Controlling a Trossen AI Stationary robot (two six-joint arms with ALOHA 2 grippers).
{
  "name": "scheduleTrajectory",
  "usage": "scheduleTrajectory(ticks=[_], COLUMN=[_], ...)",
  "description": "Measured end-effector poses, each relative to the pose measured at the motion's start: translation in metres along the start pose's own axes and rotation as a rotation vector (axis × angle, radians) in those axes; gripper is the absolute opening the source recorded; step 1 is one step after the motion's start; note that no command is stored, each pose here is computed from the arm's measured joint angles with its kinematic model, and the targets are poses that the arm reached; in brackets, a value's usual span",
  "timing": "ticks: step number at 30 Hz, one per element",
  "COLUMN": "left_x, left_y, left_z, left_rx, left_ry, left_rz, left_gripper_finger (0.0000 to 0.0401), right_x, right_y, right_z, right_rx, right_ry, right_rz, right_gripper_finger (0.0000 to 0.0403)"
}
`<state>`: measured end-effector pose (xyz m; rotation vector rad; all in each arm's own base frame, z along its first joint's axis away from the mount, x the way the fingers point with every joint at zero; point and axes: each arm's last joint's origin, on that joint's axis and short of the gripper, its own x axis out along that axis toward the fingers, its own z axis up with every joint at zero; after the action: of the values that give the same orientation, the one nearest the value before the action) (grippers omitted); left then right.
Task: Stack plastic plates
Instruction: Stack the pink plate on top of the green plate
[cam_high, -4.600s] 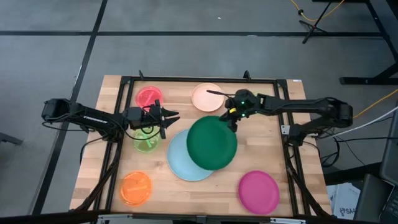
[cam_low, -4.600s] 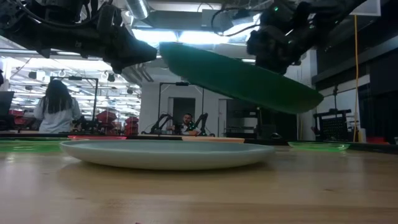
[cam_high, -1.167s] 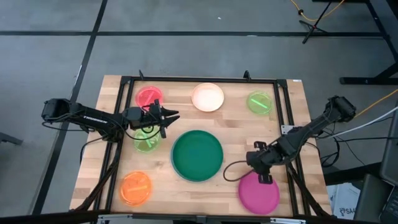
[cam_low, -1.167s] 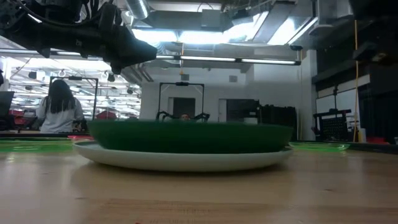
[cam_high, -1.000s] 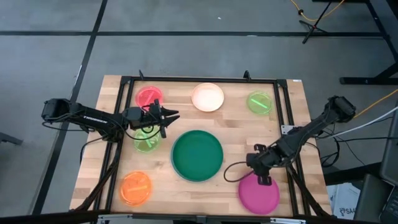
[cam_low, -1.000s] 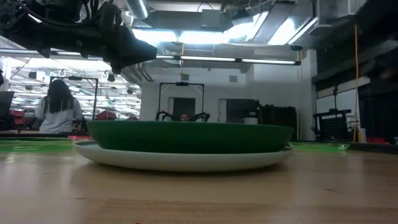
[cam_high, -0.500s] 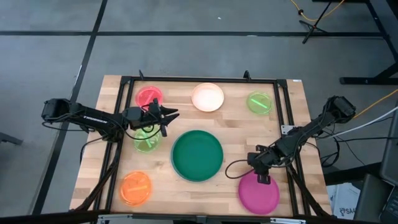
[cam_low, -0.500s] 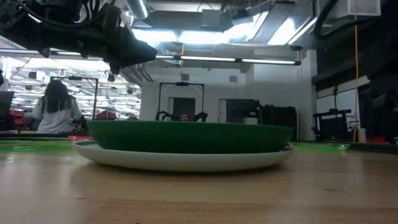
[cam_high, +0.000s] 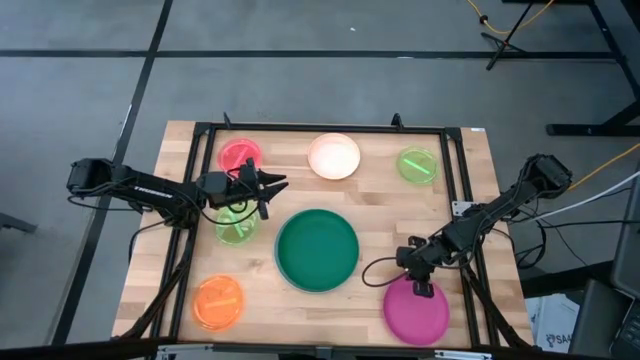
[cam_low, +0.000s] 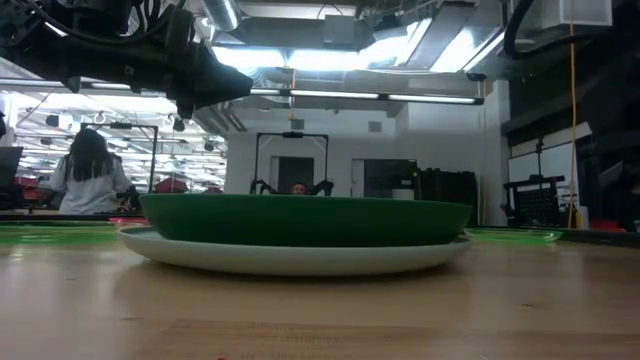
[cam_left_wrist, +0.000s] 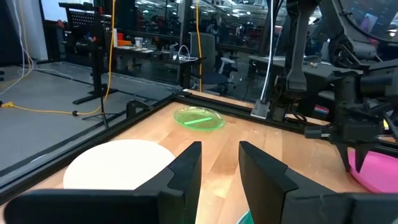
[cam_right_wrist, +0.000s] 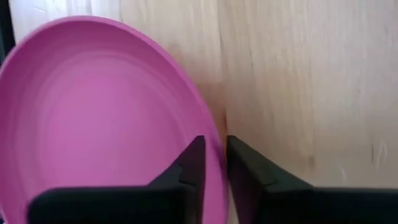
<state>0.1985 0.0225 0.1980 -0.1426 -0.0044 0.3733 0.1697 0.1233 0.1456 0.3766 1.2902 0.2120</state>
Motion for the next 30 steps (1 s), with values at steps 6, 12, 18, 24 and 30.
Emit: scheduleTrajectory(ticks=[6, 12, 18, 24, 30], left_x=[0.000, 0.000, 0.000, 0.000, 0.000], left_y=[0.000, 0.000, 0.000, 0.000, 0.000], left_z=[0.000, 0.000, 0.000, 0.000, 0.001], left_rx=[0.000, 0.000, 0.000, -0.002, -0.007], left_ry=[0.000, 0.000, 0.000, 0.000, -0.009], left_rz=[0.000, 0.000, 0.000, -0.001, -0.002], left_gripper_finger=[0.0101, 0.0101, 0.0101, 0.0101, 0.0101], right_x=[0.001, 0.000, -0.003, -0.018, -0.047], right_y=[-0.002, -0.007, -0.018, -0.024, -0.024], right_z=[-0.001, 0.004, 0.014, 0.030, 0.056], right_rx=[-0.028, -0.008, 0.030, 0.010, -0.033], right_ry=[-0.004, -0.011, -0.001, -0.054, -0.188], right_rz=[-0.010, -0.008, 0.027, 0.094, 0.148], right_gripper_finger=[0.0005, 0.0003, 0.0002, 0.0001, 0.0001])
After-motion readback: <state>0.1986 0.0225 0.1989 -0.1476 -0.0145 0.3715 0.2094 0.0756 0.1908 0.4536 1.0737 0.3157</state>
